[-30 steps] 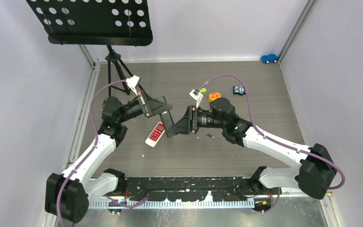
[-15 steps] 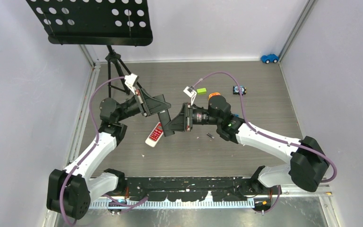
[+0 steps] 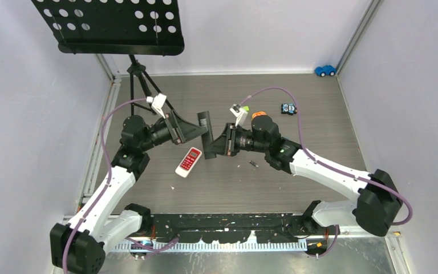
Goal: Load the batteries into the remote control
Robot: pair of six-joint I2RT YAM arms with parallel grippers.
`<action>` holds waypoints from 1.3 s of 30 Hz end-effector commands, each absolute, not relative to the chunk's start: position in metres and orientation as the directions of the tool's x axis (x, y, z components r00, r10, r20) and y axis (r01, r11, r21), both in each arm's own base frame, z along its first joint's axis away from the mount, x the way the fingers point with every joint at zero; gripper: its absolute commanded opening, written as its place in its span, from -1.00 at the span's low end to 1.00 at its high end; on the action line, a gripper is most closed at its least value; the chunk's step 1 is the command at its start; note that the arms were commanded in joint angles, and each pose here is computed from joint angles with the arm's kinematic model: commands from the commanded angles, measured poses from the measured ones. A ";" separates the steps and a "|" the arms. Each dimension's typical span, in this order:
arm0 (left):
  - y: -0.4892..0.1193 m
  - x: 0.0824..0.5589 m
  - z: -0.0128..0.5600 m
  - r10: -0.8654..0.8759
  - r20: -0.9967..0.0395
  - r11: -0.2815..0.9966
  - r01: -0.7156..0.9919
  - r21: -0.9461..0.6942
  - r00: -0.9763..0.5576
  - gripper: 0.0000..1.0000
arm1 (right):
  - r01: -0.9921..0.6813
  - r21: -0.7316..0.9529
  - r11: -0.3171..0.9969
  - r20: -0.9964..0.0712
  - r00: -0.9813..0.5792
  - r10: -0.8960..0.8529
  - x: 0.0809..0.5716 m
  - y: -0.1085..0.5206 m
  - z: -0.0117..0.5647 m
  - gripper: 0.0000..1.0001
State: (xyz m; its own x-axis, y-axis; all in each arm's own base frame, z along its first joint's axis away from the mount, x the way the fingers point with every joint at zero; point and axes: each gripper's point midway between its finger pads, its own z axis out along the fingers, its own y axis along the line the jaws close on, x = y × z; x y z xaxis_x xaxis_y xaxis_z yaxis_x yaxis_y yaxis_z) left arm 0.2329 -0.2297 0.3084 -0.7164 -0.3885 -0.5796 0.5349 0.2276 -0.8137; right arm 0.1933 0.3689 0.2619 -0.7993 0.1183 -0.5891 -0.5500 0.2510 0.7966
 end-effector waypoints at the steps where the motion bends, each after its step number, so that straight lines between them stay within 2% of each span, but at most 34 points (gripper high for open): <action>1: -0.169 0.266 0.228 -0.370 -0.672 0.726 0.252 -0.640 -0.642 0.69 | -0.403 0.612 0.681 -0.678 -0.710 0.190 0.243 0.307 0.222 -0.99; 4: -0.135 0.271 0.185 -0.346 -0.685 0.852 0.089 -0.515 -0.641 0.97 | -0.181 0.406 0.896 -0.691 -0.702 0.171 0.260 0.250 0.171 -0.99; 6: -0.127 0.269 0.170 -0.327 -0.683 0.877 0.059 -0.477 -0.654 0.99 | -0.054 0.247 0.968 -0.693 -0.708 0.137 0.260 0.211 0.148 -0.99; 9: -0.116 0.269 0.154 -0.297 -0.696 0.907 0.034 -0.419 -0.653 0.99 | 0.150 0.012 0.989 -0.721 -0.684 0.113 0.258 0.150 0.135 -0.99; 12: -0.110 0.270 0.137 -0.268 -0.701 0.927 0.020 -0.373 -0.661 0.99 | 0.250 -0.127 0.960 -0.706 -0.703 0.090 0.246 0.114 0.125 -0.99; 15: -0.110 0.272 0.122 -0.242 -0.684 0.941 0.007 -0.339 -0.688 0.99 | 0.296 -0.205 0.933 -0.662 -0.744 0.091 0.232 0.096 0.109 -0.99; 21: -0.109 0.276 0.091 -0.174 -0.668 0.975 -0.031 -0.221 -0.724 0.99 | 0.254 -0.279 0.926 -0.527 -0.847 0.073 0.209 0.094 0.071 -0.99; 27: -0.116 0.278 0.077 -0.158 -0.658 0.973 -0.004 -0.230 -0.737 0.99 | 0.200 -0.349 0.915 -0.420 -0.906 0.038 0.197 0.094 0.047 -0.97; 30: -0.118 0.277 0.069 -0.156 -0.642 0.973 -0.004 -0.232 -0.751 0.99 | 0.183 -0.376 0.908 -0.395 -0.918 0.021 0.198 0.094 0.041 -0.75; 36: -0.119 0.275 0.048 -0.140 -0.576 0.978 -0.023 -0.206 -0.805 0.96 | 0.153 -0.354 0.923 -0.390 -0.921 0.004 0.204 0.105 0.043 -0.04; 39: -0.122 0.274 0.041 -0.135 -0.547 0.979 -0.025 -0.204 -0.826 0.92 | 0.129 -0.289 0.948 -0.402 -0.916 0.002 0.209 0.117 0.050 0.13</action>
State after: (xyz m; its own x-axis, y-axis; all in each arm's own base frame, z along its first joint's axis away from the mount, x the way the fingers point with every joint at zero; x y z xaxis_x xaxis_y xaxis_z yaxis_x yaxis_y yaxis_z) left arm 0.2627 -0.1152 0.0363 -0.8340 -0.1381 -0.5343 -0.0382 0.9803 -0.1938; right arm 0.1929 0.0973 0.0313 -0.9386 -0.0063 -0.3450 0.1349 0.9135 -0.3839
